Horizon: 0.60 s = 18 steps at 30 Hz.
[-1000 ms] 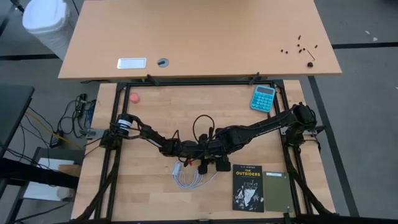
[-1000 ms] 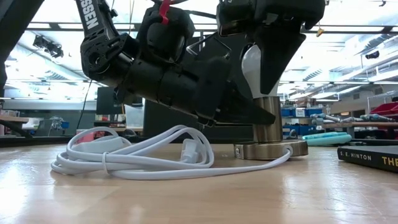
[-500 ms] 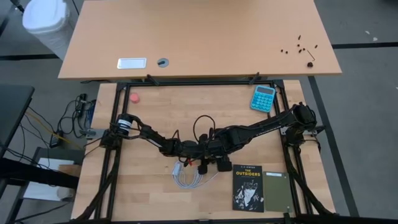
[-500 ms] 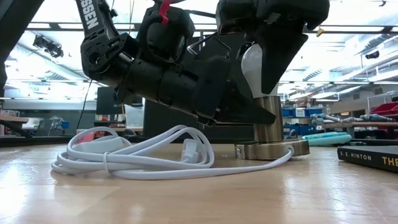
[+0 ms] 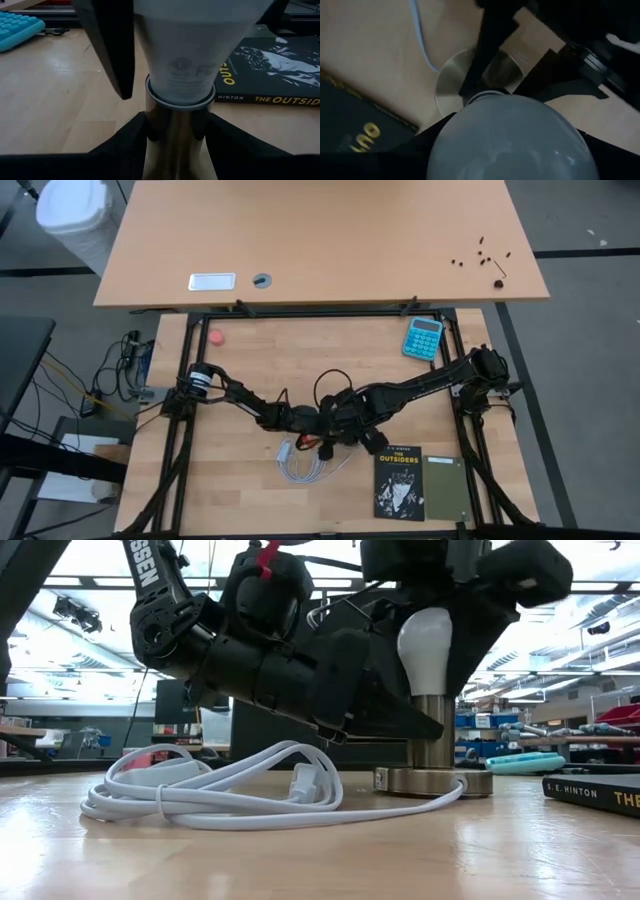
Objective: Screw lightbulb
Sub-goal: Remove the white lightbulb into the silver lamp
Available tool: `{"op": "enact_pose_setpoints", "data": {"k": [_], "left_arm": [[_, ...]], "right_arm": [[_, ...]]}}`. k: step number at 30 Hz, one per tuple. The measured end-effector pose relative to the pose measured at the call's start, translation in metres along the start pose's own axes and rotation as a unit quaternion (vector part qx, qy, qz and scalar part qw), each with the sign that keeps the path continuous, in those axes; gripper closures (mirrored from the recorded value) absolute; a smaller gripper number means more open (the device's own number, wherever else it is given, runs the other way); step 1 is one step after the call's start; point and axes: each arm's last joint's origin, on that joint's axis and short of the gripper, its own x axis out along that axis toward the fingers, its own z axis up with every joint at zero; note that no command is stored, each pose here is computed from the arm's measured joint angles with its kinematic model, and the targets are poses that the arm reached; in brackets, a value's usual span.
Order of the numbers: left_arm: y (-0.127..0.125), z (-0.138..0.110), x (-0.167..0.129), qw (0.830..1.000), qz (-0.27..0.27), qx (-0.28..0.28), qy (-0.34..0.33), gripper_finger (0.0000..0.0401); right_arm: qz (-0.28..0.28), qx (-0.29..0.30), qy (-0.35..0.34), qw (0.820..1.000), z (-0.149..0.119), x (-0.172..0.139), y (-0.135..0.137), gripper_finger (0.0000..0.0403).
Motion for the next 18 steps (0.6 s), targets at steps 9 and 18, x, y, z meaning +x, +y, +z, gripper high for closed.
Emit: {"op": "enact_pose_setpoints", "data": {"k": [9,18], "left_arm": [[0.0006,-0.0005,0.0000,1.000,0.003,0.001,0.005,0.0224],[0.0015,-0.0013,0.0002,1.000,0.002,0.004,0.012,0.0224]], "right_arm": [[-0.032,-0.204,0.021,0.978,-0.0009,0.0000,-0.0016,0.0139],[-0.051,-0.219,0.026,0.974,0.0000,0.0004,-0.0029,0.0110]]}}
